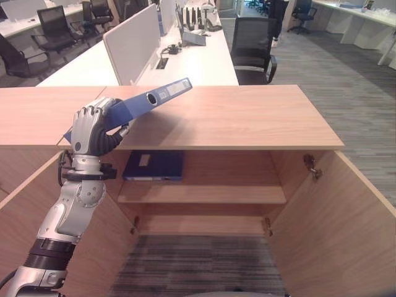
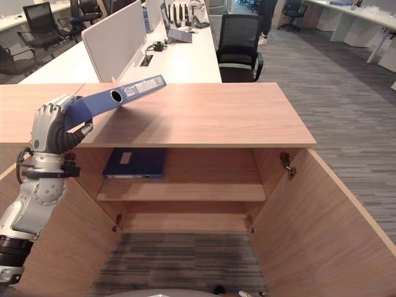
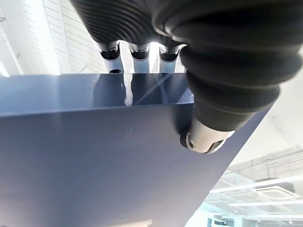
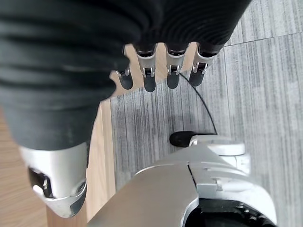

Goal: Put the empty folder in the office cabinet

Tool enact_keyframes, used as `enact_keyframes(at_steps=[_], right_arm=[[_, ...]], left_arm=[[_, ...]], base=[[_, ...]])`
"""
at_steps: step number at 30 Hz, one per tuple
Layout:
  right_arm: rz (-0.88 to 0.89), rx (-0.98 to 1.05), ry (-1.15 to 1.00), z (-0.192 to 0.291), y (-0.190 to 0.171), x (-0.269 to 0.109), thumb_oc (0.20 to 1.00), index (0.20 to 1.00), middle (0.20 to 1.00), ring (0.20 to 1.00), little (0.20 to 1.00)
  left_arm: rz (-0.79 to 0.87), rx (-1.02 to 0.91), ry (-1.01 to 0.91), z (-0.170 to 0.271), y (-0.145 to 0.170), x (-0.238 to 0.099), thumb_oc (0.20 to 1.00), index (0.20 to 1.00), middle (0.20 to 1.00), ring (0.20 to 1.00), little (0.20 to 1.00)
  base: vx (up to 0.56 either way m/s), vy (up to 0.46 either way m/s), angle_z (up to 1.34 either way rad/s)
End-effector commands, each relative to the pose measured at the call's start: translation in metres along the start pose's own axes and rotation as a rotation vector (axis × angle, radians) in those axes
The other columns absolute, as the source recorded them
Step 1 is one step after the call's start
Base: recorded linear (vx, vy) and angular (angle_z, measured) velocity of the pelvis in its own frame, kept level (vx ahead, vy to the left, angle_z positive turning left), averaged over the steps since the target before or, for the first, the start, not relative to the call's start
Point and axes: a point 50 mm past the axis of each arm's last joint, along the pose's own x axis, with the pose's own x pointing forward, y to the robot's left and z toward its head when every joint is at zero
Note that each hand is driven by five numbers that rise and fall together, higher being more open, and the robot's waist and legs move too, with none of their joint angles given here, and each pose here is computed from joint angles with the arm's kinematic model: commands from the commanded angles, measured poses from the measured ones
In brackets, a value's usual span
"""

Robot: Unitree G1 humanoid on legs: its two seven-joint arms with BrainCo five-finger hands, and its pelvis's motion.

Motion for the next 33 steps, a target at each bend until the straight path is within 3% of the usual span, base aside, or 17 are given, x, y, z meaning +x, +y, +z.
enact_keyframes(at_steps=[1,7,12,26,33], right_arm=[[0.032,-0.009,-0.035,0.016,0.015,0.004,1.0,1.0,1.0,1.0,1.0],[0.024,-0.018,-0.038,0.02,0.015,0.005,1.0,1.0,1.0,1.0,1.0],[0.054,-0.033,-0.082,0.031,0.023,0.005,1.0,1.0,1.0,1.0,1.0],[0.119,-0.067,-0.222,0.068,0.042,0.004,1.0,1.0,1.0,1.0,1.0],[0.224,-0.063,-0.416,0.112,0.064,-0.009,1.0,1.0,1.0,1.0,1.0]], left_arm=[[0.25,-0.061,-0.134,0.021,0.043,0.043,0.2,0.2,0.2,0.2,0.2],[0.307,-0.208,-0.177,0.04,0.049,0.046,0.2,0.2,0.2,0.2,0.2],[0.391,-0.439,-0.202,0.055,0.059,0.044,0.2,0.2,0.2,0.2,0.2],[0.433,-0.825,-0.266,0.076,0.071,0.036,0.2,0.2,0.2,0.2,0.2],[0.429,-1.019,-0.278,0.082,0.072,0.03,0.2,0.2,0.2,0.2,0.2]], base=[[-0.01,-0.014,0.07],[0.0,-0.003,0.01],[0.0,0.0,0.0],[-0.01,-0.001,0.02],[-0.03,0.003,0.05]])
